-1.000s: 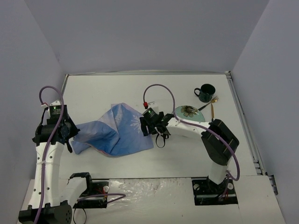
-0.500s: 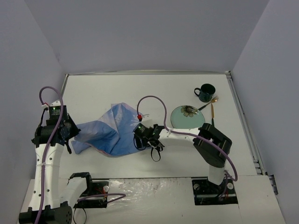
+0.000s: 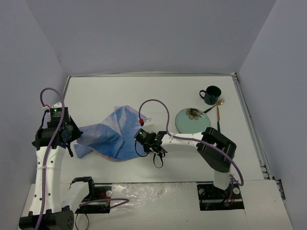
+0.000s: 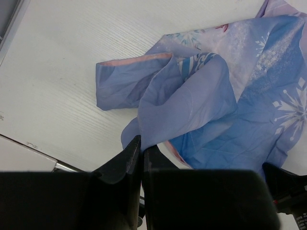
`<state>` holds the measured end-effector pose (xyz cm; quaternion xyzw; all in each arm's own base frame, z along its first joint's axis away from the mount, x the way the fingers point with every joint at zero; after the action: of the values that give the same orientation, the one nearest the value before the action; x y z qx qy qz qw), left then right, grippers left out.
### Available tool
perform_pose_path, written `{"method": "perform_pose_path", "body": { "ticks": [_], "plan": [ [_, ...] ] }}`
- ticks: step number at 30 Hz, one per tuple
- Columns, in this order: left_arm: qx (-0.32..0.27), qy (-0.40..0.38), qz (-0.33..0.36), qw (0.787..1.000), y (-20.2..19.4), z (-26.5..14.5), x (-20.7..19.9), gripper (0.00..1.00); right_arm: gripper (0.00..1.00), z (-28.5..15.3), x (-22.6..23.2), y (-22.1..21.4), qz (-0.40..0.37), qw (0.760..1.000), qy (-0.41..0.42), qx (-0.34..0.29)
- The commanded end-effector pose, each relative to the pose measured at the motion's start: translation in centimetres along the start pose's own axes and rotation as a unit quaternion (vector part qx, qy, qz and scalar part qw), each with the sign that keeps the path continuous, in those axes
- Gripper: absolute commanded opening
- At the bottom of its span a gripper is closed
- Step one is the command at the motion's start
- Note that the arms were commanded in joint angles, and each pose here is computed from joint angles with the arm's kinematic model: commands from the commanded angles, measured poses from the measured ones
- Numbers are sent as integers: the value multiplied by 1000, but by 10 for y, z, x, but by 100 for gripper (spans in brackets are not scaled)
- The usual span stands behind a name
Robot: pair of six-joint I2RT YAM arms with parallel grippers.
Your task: Set the dinner table for one person
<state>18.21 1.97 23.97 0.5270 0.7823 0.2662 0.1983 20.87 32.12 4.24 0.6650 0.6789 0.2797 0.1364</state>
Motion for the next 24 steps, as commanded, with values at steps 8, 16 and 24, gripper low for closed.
{"method": "perform_pose_path", "body": {
  "ticks": [8,16,24],
  "plan": [
    [-198,-62,-46,977,154,-87,-25,0,0,-135,-9,230,-14,982,10,-187],
    [-343,-133,-47,929,216,-183,-36,0,0,-252,-49,330,-14,946,15,-324],
    [-370,-151,-71,914,187,-214,-27,0,0,-306,-107,340,-3,926,-24,-376]
  ]
}}
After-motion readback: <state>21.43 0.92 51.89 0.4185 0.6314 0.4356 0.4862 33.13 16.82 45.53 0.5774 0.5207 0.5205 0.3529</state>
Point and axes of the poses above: each gripper's point midway between its finger pads, its own z axis out along the fingers, its own x axis along the line the jaws close on, y = z × x, the point moved 4 cm from there along -z, back along the fingers, and after that the axes turned 12 degrees about z, right-handed, at the moved point
